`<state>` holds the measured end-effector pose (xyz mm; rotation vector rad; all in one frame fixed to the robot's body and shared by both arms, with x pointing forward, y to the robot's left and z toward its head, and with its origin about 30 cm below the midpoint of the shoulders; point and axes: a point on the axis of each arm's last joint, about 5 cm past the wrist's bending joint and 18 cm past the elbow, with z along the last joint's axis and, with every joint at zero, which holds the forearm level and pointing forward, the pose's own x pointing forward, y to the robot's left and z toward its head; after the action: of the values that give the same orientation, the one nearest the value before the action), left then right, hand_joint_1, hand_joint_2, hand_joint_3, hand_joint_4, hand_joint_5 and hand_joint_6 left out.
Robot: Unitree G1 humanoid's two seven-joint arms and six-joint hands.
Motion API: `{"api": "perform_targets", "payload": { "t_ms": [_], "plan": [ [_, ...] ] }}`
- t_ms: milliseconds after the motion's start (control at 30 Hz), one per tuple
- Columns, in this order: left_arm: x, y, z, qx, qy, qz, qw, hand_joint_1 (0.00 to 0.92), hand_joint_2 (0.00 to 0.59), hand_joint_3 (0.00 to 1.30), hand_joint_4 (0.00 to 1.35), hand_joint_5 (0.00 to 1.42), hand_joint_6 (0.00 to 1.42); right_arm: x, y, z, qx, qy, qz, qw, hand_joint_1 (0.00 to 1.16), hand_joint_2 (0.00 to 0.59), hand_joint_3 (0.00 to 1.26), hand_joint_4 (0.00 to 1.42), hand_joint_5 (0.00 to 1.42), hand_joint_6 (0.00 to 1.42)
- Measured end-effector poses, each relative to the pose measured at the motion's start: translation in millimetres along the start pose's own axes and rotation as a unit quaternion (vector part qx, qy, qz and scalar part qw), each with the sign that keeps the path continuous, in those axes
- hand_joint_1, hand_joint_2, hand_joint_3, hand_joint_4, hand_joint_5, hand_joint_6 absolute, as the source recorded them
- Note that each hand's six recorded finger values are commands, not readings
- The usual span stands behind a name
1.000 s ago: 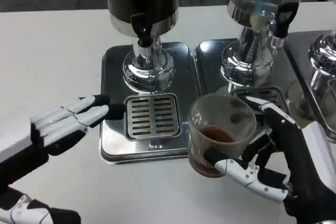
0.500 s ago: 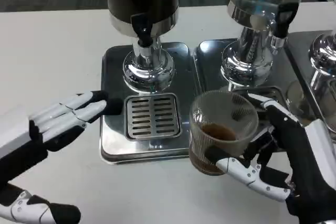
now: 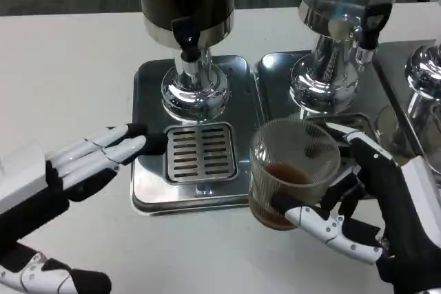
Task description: Grasp the cup under the faucet to collect the drink, then remove the cup.
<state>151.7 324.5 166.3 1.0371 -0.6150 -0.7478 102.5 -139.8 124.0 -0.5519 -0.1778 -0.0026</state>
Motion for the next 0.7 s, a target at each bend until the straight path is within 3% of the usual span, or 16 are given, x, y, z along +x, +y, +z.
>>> {"api": "perform_targets", "payload": {
  "t_ms": [700],
  "plan": [
    [4.4,-8.1,8.9,0.004,-0.008,-0.006,0.9999,0.000,0.104,0.03,0.00,0.00,0.05,-7.8,-11.0,-7.9,0.001,-0.005,-0.003,1.0000,0.72,0.241,0.60,0.75,0.91,1.05]
  ]
}}
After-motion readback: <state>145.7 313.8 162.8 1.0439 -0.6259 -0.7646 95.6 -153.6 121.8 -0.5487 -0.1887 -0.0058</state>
